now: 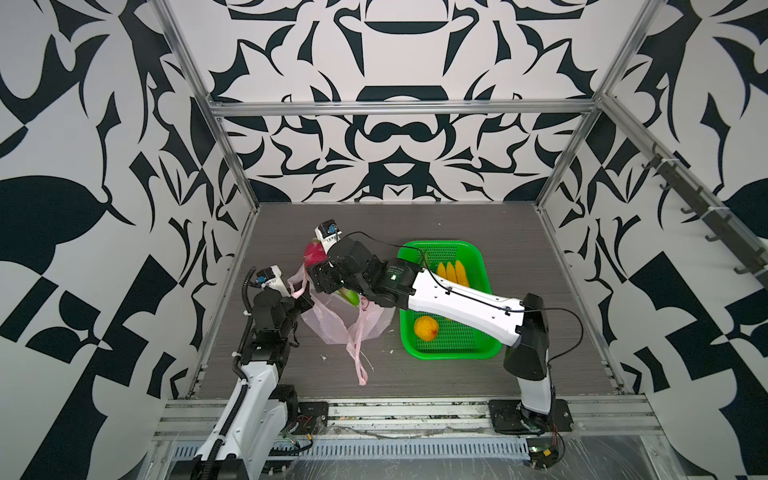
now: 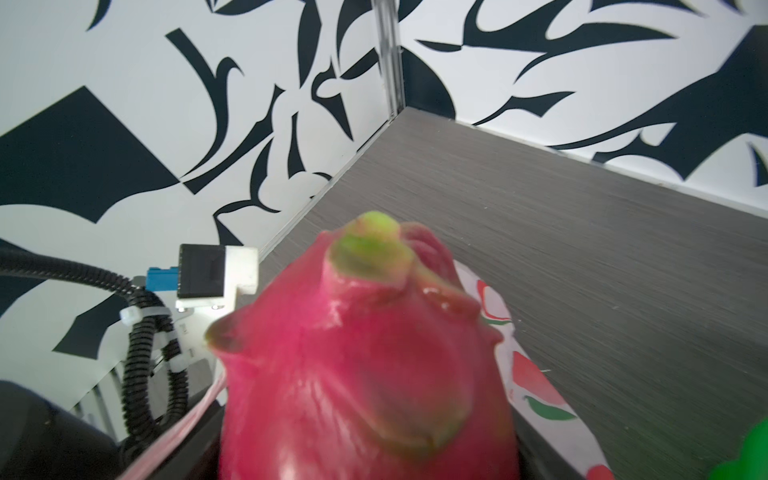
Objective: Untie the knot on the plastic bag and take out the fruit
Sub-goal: 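Lift the dragon fruit out of the bag and carry it over the basket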
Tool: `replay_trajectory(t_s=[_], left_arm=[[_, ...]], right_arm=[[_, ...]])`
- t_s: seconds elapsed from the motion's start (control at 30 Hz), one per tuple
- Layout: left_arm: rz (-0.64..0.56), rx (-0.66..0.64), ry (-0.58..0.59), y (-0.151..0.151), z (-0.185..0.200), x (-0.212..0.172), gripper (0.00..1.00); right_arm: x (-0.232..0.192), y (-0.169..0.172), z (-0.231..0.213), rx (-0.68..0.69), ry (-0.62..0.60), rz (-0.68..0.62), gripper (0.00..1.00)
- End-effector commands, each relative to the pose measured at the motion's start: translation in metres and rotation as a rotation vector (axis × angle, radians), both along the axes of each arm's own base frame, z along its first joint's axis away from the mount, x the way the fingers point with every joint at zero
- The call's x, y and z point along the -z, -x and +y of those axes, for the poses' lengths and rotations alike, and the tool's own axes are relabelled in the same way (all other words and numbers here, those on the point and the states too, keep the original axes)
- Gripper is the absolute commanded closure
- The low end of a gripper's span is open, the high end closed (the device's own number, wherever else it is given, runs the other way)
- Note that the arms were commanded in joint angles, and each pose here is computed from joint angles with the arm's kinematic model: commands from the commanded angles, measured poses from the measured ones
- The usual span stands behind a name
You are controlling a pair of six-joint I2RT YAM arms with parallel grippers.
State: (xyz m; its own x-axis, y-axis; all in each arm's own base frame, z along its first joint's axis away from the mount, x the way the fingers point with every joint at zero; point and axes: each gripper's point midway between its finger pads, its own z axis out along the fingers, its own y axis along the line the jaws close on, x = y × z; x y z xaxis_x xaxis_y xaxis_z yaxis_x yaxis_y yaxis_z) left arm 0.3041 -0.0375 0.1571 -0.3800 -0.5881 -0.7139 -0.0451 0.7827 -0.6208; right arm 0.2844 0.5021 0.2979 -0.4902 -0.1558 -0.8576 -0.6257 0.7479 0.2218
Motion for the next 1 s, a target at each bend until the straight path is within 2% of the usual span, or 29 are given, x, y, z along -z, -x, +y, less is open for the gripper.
replay_trajectory(t_s=[0.0,0.37,0.6,0.97], left_arm=[[-0.036,-0.009,-0.028,-0.004,0.003,-0.007,1.0],[-0.02,-0.006,-0.032,-0.006,0.003,0.001,1.0],[-0.02,0.008,-0.035,-0.002,0.001,-0.001,1.0],[-0.015,0.008,-0.063,0.007,0.003,0.001,1.0]], right_arm=[[-0.06,-0.01,-0.037,0.085,-0.088,-0.099,0.9],[-0.04,-0.041,-0.144,0.32,-0.053,-0.07,0.9],[-0.006,-0.061,-0.207,0.461,0.021,-0.022,0.91],[0.051,-0.082,-0.256,0.591,0.109,0.061,0.9]])
